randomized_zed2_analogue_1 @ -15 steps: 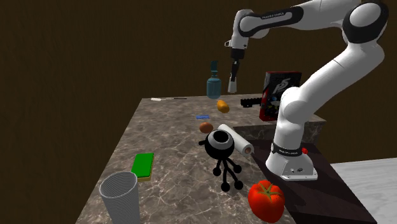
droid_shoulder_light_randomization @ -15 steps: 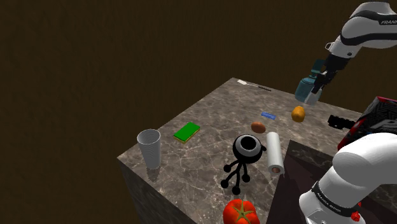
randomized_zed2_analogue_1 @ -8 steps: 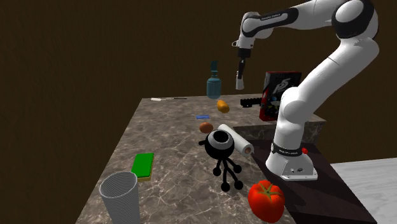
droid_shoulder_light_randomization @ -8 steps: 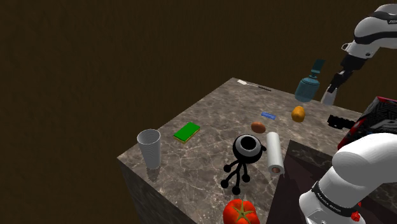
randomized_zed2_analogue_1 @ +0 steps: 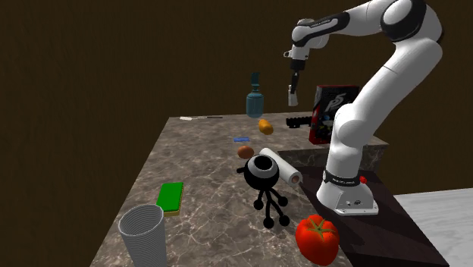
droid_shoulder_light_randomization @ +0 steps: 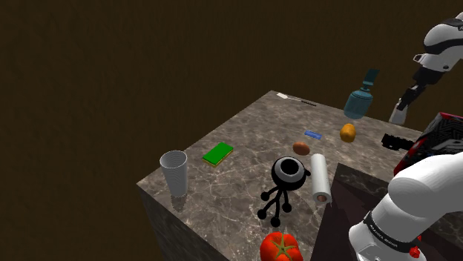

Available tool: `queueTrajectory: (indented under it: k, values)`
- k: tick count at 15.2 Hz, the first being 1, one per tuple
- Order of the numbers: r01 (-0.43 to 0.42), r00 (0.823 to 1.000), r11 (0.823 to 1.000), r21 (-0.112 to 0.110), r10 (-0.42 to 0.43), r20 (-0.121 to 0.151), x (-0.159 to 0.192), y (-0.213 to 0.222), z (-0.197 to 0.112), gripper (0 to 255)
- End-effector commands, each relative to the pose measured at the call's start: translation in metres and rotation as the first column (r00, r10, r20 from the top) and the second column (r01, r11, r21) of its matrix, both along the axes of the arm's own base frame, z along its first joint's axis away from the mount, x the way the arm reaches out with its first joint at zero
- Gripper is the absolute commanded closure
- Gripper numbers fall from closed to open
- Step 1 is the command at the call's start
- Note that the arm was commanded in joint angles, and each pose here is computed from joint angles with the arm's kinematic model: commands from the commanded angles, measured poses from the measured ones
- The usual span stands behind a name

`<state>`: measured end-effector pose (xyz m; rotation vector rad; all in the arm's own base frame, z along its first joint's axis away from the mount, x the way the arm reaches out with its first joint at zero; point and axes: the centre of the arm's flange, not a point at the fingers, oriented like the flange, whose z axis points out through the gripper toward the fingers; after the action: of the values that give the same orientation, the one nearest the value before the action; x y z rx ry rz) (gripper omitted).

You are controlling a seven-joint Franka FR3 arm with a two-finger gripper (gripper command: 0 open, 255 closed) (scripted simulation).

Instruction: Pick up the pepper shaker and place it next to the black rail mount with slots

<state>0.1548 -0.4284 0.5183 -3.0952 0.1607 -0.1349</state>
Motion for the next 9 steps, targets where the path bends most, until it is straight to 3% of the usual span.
queueTrajectory:
  k: [1,9]
  values:
    - [0.000,1.000,1.000,-0.001,0.000,0.000,0.000,-0.001,-0.010,255]
    - [0.000,1.000,1.000,-0.001,0.000,0.000,0.000,-0.001,-0.052,255]
